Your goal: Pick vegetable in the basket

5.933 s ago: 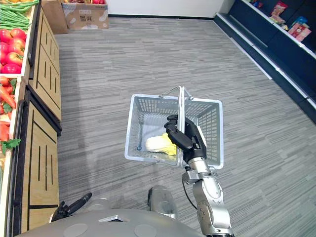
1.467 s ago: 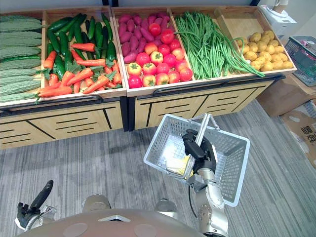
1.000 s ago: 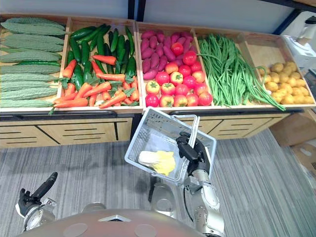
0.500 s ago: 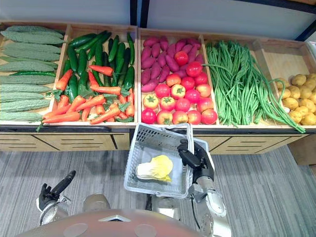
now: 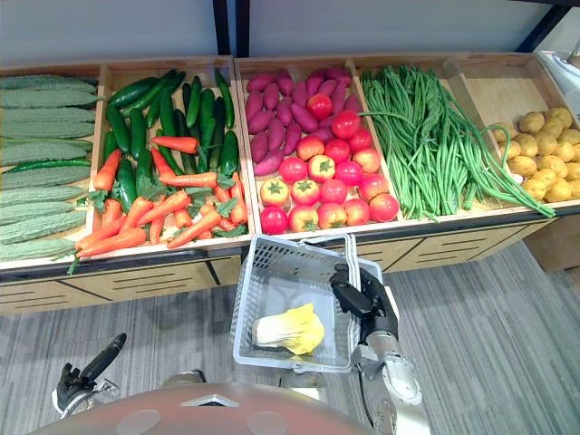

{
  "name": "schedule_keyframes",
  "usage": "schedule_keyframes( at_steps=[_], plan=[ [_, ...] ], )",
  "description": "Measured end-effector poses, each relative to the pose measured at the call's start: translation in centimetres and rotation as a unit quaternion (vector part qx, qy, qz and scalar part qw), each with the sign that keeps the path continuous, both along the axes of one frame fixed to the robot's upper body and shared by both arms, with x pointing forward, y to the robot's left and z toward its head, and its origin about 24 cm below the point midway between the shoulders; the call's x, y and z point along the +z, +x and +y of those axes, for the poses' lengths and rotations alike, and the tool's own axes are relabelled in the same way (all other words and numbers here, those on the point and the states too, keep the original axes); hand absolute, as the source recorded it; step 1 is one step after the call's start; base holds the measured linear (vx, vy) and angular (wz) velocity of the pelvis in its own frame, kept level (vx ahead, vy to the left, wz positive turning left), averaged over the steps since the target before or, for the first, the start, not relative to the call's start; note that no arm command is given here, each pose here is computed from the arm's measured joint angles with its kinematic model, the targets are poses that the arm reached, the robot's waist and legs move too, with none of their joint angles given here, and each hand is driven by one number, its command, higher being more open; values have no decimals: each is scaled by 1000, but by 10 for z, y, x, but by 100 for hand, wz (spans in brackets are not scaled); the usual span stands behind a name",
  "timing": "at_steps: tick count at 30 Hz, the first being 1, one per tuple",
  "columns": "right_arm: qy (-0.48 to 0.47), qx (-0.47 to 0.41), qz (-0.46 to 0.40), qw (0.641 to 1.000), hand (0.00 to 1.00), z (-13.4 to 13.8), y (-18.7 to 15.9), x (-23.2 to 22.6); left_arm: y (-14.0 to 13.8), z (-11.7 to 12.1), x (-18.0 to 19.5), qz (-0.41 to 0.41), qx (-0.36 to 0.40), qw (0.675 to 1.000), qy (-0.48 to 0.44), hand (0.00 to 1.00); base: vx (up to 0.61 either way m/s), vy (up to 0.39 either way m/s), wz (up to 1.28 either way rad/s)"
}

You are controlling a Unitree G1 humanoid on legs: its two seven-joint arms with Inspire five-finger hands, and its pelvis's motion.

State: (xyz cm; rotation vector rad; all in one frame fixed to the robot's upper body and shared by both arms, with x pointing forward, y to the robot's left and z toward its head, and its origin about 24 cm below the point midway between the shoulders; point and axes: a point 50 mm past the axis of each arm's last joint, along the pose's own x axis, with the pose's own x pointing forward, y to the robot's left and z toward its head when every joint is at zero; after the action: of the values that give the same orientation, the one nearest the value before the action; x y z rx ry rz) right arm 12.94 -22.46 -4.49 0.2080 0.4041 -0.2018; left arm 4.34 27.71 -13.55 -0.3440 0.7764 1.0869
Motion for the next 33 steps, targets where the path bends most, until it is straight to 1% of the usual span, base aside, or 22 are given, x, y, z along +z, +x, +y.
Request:
schedule_keyframes(
  at_steps=[3, 6, 11, 12, 13, 15, 17, 18, 19, 20, 21, 22, 23, 24, 27, 29, 33],
  plan=[
    [-7, 6, 3, 1000, 0, -1, 0, 0, 0, 0, 0, -2, 4, 1000, -1, 100, -10, -3, 0],
    [-8, 7, 8, 1000, 0, 0, -1, -2, -4, 6, 2, -12, 43, 999, 0, 100, -28, -6, 1],
    [-9, 2, 10, 1000, 0, 3, -2, -4, -14, 30, 22, -53, 153, 985, 53, 100, -2, -1, -1],
    [-15, 3, 12, 1000, 0, 3, -2, -4, -16, 37, 30, -65, 176, 980, 72, 100, -8, -4, -13],
    [-24, 3, 13, 1000, 0, 2, -2, -4, -18, 49, 43, -83, 207, 969, 108, 100, -12, -3, -11],
    [-28, 1, 14, 1000, 0, 0, -3, -3, -16, 61, 59, -107, 230, 956, 145, 100, -7, -1, -4],
    [-37, -1, 15, 999, 0, -3, -3, -3, -15, 78, 89, -146, 262, 930, 211, 100, -1, 0, 2],
    [-38, -1, 15, 999, 0, -3, -3, -3, -14, 81, 97, -156, 270, 923, 227, 100, 0, 0, 0],
    [-39, -1, 16, 999, 0, -4, -3, -3, -12, 87, 114, -177, 279, 908, 259, 100, 0, 0, 0],
    [-40, -2, 16, 999, 0, -4, -3, -3, -11, 89, 122, -187, 281, 900, 275, 100, 0, 0, 0],
    [-42, -2, 16, 999, 0, -5, -3, -3, -7, 92, 139, -208, 281, 886, 304, 100, 0, 0, 0],
    [-43, -2, 16, 999, 0, -5, -3, -3, -2, 93, 154, -216, 274, 875, 336, 100, 0, 0, 0],
    [-44, -2, 16, 999, 0, -5, -3, -3, -1, 94, 161, -220, 269, 870, 351, 100, 0, 0, 0],
    [-44, -2, 16, 999, 0, -6, -3, -2, 6, 93, 179, -228, 255, 855, 390, 100, 0, 0, 0],
    [-46, -1, 16, 999, 0, -6, -3, -2, 16, 92, 194, -253, 243, 841, 412, 100, 0, 0, 0],
    [-49, 1, 16, 999, 0, -8, -3, -1, 28, 88, 207, -275, 221, 832, 429, 100, -8, 6, -2],
    [-53, 5, 15, 998, 0, -9, -3, 0, 47, 85, 221, -310, 177, 826, 437, 100, -12, 7, -3]
  ],
)
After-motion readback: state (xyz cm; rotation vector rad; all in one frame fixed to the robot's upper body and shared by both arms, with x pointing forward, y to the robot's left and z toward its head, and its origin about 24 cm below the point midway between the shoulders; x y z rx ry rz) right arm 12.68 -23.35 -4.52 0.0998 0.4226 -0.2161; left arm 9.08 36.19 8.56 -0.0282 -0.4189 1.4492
